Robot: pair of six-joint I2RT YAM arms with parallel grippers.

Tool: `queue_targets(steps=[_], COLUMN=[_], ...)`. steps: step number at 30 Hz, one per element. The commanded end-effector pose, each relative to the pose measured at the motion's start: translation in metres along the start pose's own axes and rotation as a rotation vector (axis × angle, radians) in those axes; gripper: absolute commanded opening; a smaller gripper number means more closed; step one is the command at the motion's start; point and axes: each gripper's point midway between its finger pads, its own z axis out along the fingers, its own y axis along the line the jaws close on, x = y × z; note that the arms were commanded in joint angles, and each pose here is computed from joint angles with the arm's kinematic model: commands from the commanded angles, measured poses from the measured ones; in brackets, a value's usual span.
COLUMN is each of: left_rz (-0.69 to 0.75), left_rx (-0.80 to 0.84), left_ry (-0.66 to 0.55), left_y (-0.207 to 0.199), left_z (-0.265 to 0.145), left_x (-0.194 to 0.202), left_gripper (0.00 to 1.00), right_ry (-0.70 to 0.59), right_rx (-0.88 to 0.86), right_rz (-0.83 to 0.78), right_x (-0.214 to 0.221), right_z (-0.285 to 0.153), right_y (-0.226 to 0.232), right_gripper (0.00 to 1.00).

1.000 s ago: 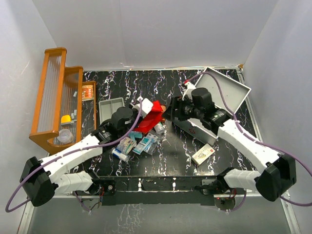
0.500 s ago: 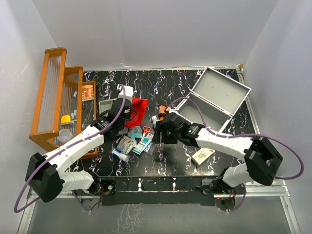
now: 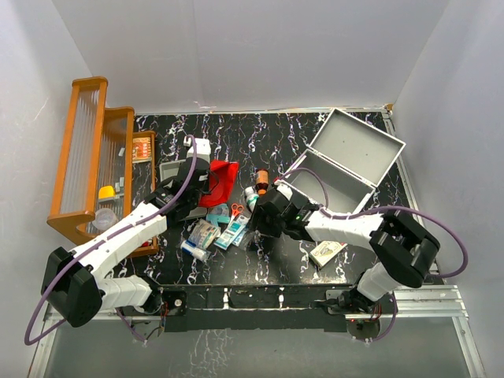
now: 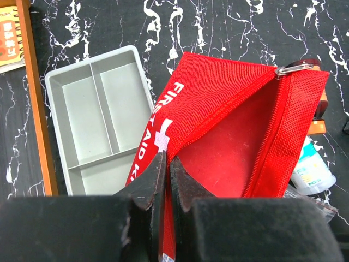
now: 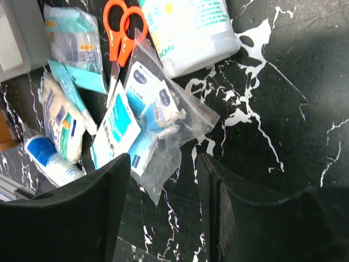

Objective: Organize the medicine kit

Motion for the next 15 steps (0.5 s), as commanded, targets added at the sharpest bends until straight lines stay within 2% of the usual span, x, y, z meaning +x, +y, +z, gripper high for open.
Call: queue_targets(steps=[1, 10, 15], left_rz=[-0.052, -0.065, -0.067], left_rx=[0.035, 0.068, 0.079], left_ry=[-0.023, -0.005, -0.002], left_y=[-0.003, -0.011, -0.013], left_z=[-0.006, -0.004, -0.003], left_x=[-0.015, -0.015, -0.017], left_gripper=[0.00, 0.00, 0.00], right_ry=[-0.093, -0.086, -0.091], right_rx=[-0.024, -0.005, -0.033], right_rz=[0.067, 0.069, 0.086], right_x=[-0.020, -0.016, -0.016], right_z=[0.010, 0.023, 0.028], right_y=[0.013, 0.010, 0.013], right_gripper=[0.49, 0.44, 0.37])
